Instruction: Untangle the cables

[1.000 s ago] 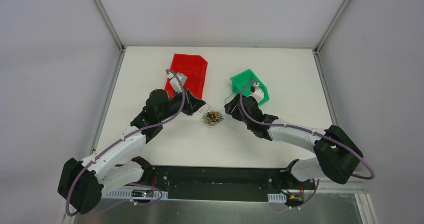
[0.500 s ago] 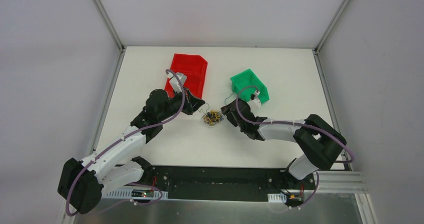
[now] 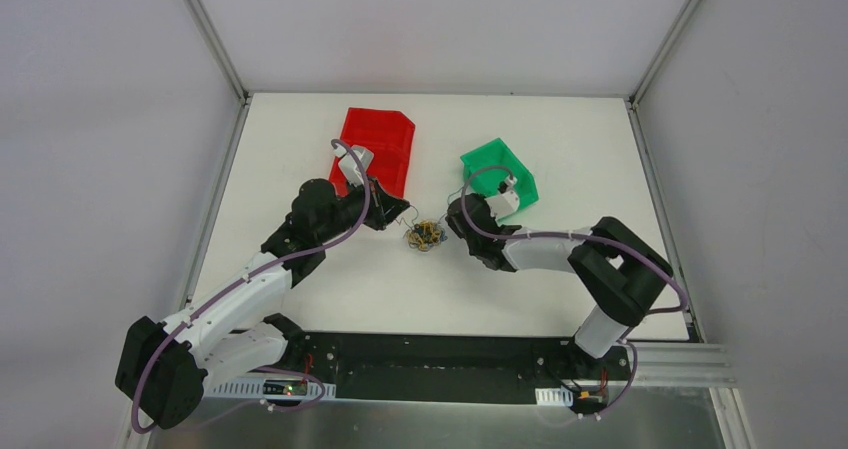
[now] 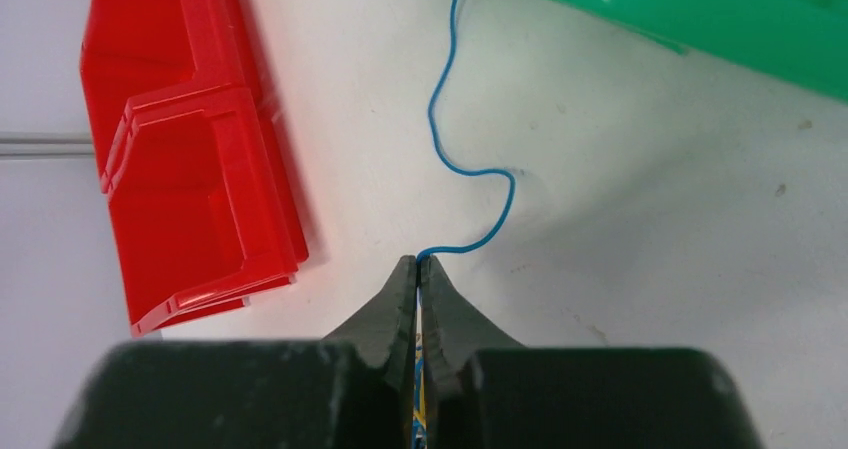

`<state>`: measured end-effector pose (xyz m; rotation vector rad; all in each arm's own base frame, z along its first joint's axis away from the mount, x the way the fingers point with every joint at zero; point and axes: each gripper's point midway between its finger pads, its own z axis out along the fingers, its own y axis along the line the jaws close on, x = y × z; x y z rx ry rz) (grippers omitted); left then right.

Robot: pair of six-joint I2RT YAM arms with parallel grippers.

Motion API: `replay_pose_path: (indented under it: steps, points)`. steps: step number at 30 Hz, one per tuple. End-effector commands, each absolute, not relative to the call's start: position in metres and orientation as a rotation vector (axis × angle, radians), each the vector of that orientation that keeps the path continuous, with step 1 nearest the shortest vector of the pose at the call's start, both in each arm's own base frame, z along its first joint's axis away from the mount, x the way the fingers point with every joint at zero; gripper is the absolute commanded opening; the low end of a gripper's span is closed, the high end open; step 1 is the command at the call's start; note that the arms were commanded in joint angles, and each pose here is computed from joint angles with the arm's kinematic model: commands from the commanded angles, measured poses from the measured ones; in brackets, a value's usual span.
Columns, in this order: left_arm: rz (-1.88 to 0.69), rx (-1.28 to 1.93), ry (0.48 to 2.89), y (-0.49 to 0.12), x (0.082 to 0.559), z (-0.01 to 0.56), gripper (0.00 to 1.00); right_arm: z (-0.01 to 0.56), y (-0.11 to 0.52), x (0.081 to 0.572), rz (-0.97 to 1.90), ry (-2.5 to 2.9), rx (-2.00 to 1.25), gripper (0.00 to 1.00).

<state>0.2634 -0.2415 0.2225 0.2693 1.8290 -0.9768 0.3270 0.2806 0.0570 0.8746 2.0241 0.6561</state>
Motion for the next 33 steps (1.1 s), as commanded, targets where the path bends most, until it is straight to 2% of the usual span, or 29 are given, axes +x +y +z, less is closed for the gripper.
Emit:
replay_pose_path:
  steps: [1,7,18,24,33]
  points:
    - [-0.959,0.284,1.795,-0.241,0.265,0.227,0.0,0.081,0.27,0.339,0.602,1.934,0.899,0.0]
    - [-0.935,0.262,1.799,-0.236,0.266,0.226,0.0,0.113,0.232,0.327,0.494,1.881,0.859,0.0]
    - [-0.807,0.159,1.851,-0.218,0.279,0.213,0.0,0.179,0.116,0.294,0.295,1.72,0.861,0.0]
    - [-0.559,-0.081,1.918,-0.175,0.298,0.192,0.0,0.175,0.069,0.282,0.386,1.625,1.043,0.0]
    - [-0.378,-0.331,1.959,-0.128,0.306,0.175,0.0,0.176,0.02,0.266,0.281,1.552,1.19,0.0]
